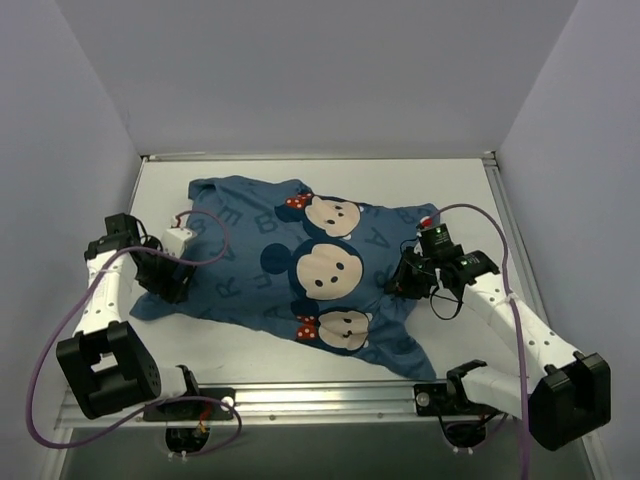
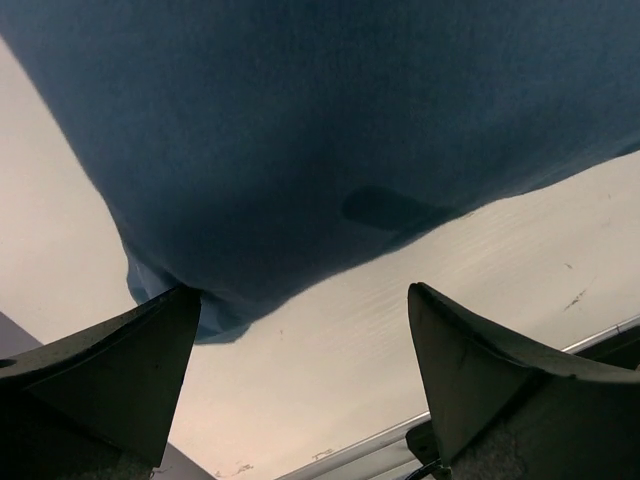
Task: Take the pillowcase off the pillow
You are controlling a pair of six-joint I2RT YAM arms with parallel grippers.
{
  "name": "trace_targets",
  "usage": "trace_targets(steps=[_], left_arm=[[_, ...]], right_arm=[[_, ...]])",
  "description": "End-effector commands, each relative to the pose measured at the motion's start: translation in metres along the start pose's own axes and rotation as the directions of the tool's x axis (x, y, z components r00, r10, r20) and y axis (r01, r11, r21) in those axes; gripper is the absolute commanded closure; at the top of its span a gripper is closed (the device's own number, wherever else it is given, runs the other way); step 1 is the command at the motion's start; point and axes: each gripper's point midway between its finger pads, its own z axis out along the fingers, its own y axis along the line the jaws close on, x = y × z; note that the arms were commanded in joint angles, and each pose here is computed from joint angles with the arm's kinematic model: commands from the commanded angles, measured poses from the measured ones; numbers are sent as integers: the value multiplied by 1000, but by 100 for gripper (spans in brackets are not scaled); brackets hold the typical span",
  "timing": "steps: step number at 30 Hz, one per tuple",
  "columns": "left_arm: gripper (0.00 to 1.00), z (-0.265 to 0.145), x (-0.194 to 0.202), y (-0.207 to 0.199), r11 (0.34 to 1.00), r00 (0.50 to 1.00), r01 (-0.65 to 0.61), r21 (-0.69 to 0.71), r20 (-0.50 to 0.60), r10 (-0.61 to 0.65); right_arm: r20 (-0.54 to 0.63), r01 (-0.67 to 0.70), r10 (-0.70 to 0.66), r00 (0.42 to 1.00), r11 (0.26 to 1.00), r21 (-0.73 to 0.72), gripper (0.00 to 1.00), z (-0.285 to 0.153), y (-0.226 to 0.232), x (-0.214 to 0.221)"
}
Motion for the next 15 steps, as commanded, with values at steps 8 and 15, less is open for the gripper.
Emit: trace_targets(steps=[8,15], left_arm=[[6,23,-39,39,989,991,39,-140,129,-20],[6,26,-6,34,983,999,2,-183,48,7]], right_arm=[[320,62,-65,945,998,19,92,12,18,-165],[238,151,-198,951,968,202,25,-15,-18,-143]])
